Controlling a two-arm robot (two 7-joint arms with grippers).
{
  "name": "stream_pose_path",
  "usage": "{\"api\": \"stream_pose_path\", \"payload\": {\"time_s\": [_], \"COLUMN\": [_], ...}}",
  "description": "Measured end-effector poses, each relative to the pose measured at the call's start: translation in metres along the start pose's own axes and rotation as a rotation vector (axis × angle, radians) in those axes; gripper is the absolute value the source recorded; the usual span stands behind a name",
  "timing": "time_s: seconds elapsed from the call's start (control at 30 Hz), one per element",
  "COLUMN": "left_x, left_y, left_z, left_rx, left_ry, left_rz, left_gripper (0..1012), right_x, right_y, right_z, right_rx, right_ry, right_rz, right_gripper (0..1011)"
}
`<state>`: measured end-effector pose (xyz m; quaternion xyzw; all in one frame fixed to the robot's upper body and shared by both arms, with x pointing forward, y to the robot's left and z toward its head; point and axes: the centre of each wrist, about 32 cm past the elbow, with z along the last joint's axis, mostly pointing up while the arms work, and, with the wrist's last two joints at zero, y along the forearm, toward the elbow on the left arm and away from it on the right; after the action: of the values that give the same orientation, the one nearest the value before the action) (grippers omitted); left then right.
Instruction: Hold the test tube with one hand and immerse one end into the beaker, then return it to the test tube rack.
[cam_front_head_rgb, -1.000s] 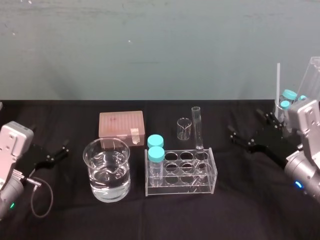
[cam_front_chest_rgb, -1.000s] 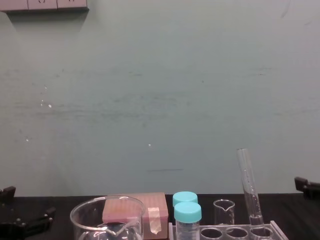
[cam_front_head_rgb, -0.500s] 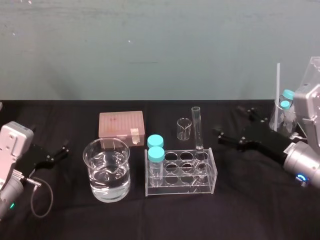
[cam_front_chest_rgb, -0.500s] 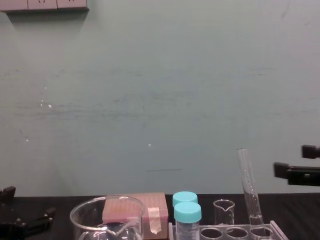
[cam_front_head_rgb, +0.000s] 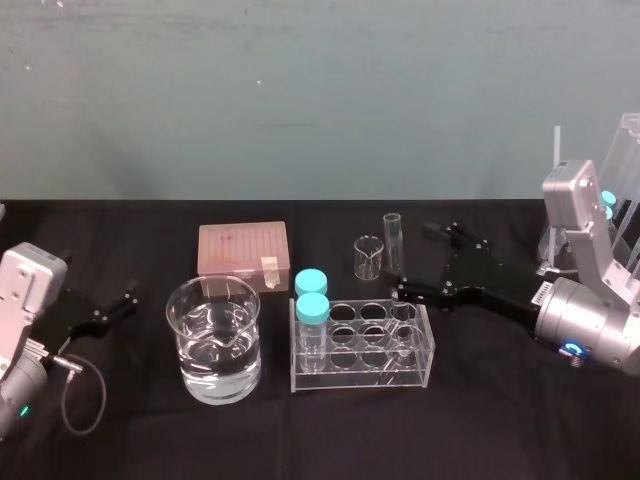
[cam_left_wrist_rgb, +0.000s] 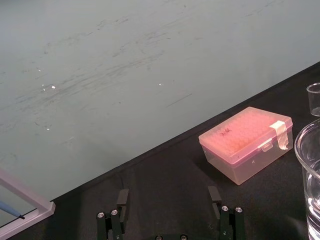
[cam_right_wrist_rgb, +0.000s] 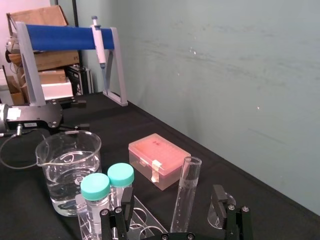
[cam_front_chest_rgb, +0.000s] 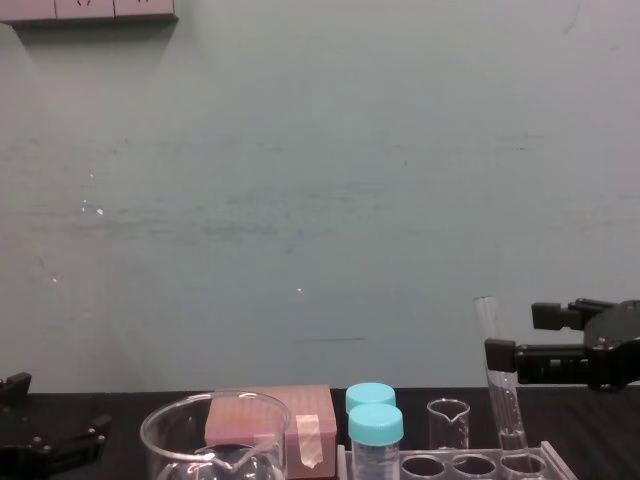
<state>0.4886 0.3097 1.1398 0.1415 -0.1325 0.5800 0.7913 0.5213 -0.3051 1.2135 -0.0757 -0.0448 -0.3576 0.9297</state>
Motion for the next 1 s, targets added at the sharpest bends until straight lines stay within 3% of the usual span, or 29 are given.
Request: {"api": "stream_pose_path", "payload": {"time_s": [0.7,1.0], "left_x": [0.0000,0.0000], "left_y": [0.000,0.000], "left_z": [0.000,0.000], "left_rx": [0.000,0.000], "left_ry": [0.000,0.000], "left_rz": [0.000,0.000], "left_gripper": [1000,1000], "right_x": [0.0141,0.0163], "right_y": [0.029,0.040], "right_z": [-0.014,-0.018], "right_rx": [-0.053,-0.068], "right_ry": [0.049,0.057], "right_rz": [-0.024,-0.012], "right_gripper": [1003,1003]}}
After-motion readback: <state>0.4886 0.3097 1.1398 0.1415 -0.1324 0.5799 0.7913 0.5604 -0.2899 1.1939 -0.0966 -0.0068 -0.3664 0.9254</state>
